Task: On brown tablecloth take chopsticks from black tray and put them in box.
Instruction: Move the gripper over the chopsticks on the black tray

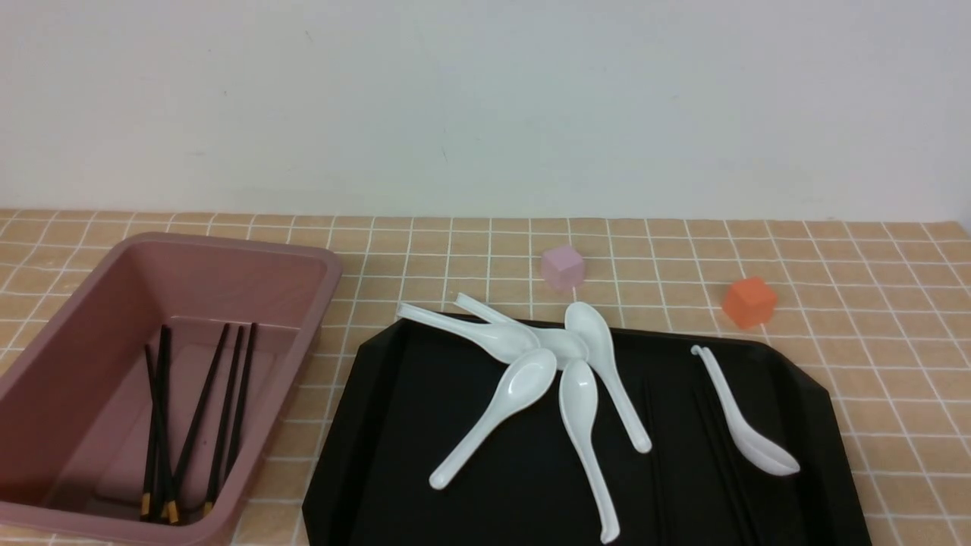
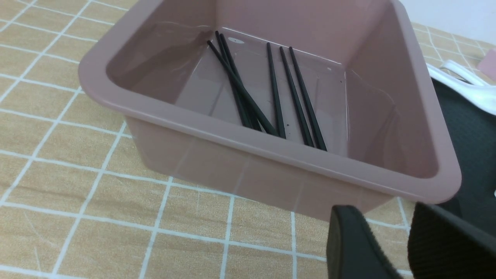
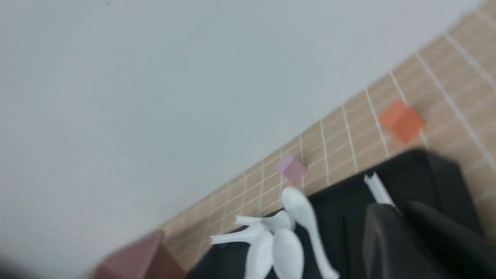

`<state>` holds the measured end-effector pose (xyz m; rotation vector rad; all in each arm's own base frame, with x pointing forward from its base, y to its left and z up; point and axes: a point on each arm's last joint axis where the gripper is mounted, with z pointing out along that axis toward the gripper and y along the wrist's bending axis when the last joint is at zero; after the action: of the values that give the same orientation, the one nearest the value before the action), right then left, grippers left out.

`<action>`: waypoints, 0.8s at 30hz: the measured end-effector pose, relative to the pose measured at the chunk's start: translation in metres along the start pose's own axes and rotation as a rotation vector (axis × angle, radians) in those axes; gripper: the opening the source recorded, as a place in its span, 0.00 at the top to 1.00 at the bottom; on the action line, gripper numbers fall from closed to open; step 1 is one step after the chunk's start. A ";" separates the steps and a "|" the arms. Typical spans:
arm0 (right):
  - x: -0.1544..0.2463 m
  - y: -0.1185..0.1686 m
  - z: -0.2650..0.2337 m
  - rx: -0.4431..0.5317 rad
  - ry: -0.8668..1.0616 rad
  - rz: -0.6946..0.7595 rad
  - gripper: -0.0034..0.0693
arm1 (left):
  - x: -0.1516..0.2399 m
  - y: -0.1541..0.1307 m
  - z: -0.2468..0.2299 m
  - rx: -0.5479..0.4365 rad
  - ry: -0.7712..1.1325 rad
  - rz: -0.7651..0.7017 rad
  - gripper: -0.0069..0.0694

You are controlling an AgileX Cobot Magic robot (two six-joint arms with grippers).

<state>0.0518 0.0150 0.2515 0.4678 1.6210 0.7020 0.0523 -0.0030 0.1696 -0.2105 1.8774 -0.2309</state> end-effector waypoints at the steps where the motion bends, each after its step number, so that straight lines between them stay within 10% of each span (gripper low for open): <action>1: -0.008 0.007 0.001 0.017 0.026 -0.046 0.95 | 0.000 0.000 0.000 0.000 0.000 0.000 0.60; 10: -0.025 0.017 0.062 0.366 0.724 -0.234 0.94 | 0.000 0.000 0.000 0.000 0.000 0.000 0.60; 24: 0.069 0.028 0.187 0.253 1.314 -0.260 0.92 | 0.000 0.000 0.000 0.000 0.000 0.000 0.60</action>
<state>0.2214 0.1146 0.2071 -0.1211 2.9539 0.6167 0.0523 -0.0030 0.1696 -0.2105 1.8774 -0.2309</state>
